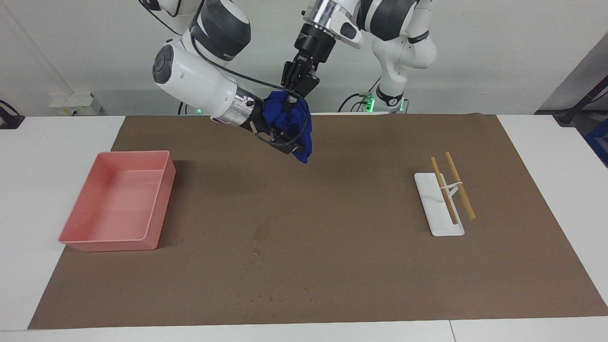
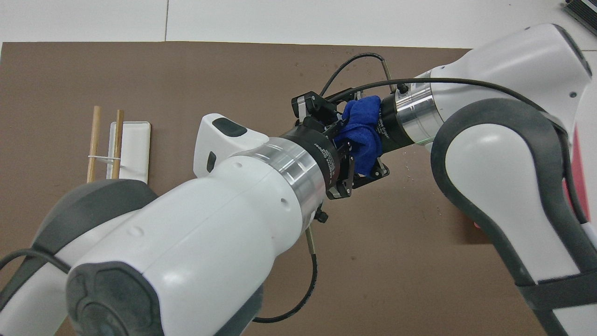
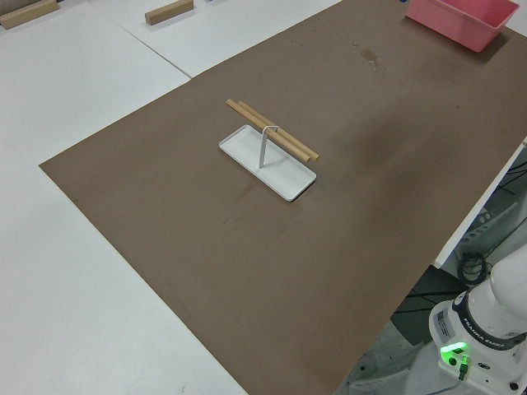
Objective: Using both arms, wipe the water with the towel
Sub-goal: 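Grasp the towel with the right gripper while the left gripper holds it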
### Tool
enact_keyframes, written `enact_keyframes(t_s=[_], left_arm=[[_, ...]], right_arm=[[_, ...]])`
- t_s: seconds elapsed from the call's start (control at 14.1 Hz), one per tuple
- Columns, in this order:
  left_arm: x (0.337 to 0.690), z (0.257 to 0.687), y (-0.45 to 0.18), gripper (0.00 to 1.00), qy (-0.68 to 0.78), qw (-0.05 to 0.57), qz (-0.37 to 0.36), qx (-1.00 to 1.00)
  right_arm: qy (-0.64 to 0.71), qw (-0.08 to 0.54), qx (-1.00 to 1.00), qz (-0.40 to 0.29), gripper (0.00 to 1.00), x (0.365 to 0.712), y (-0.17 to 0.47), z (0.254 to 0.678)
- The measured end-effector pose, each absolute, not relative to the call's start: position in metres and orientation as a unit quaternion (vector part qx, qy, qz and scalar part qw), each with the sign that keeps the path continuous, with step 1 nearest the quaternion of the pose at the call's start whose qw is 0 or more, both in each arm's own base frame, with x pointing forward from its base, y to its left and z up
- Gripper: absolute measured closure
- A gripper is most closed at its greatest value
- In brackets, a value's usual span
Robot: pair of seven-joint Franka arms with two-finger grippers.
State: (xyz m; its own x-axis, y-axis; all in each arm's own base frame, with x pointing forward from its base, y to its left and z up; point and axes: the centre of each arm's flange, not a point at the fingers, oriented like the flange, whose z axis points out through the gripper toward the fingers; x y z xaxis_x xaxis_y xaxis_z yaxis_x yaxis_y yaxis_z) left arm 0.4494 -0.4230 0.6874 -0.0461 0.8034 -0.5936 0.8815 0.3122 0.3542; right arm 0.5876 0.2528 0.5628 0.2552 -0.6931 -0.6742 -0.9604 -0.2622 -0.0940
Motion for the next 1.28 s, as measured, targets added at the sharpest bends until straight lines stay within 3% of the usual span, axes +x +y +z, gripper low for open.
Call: enact_keyframes(t_s=[0.35, 0.5, 1.06, 1.21, 1.28], left_arm=[[0.451, 0.687, -0.421, 0.84, 0.722, 0.368, -0.052, 0.583], [0.452, 0.687, -0.421, 0.84, 0.723, 0.369, -0.052, 0.582], [0.452, 0.678, -0.421, 0.84, 0.725, 0.356, -0.05, 0.588], [0.451, 0.671, -0.421, 0.81, 0.724, 0.345, -0.047, 0.595], [0.451, 0.67, -0.421, 0.73, 0.723, 0.339, -0.045, 0.6]], right_arm=[[0.552, 0.268, -0.749, 0.25, 0.75, 0.59, 0.257, 0.568], [0.552, 0.271, -0.749, 0.248, 0.91, 0.59, 0.258, 0.569], [0.55, 0.265, -0.755, 0.24, 0.91, 0.589, 0.259, 0.569], [0.549, 0.262, -0.757, 0.238, 0.91, 0.588, 0.262, 0.568], [0.548, 0.262, -0.758, 0.238, 0.91, 0.588, 0.262, 0.568]])
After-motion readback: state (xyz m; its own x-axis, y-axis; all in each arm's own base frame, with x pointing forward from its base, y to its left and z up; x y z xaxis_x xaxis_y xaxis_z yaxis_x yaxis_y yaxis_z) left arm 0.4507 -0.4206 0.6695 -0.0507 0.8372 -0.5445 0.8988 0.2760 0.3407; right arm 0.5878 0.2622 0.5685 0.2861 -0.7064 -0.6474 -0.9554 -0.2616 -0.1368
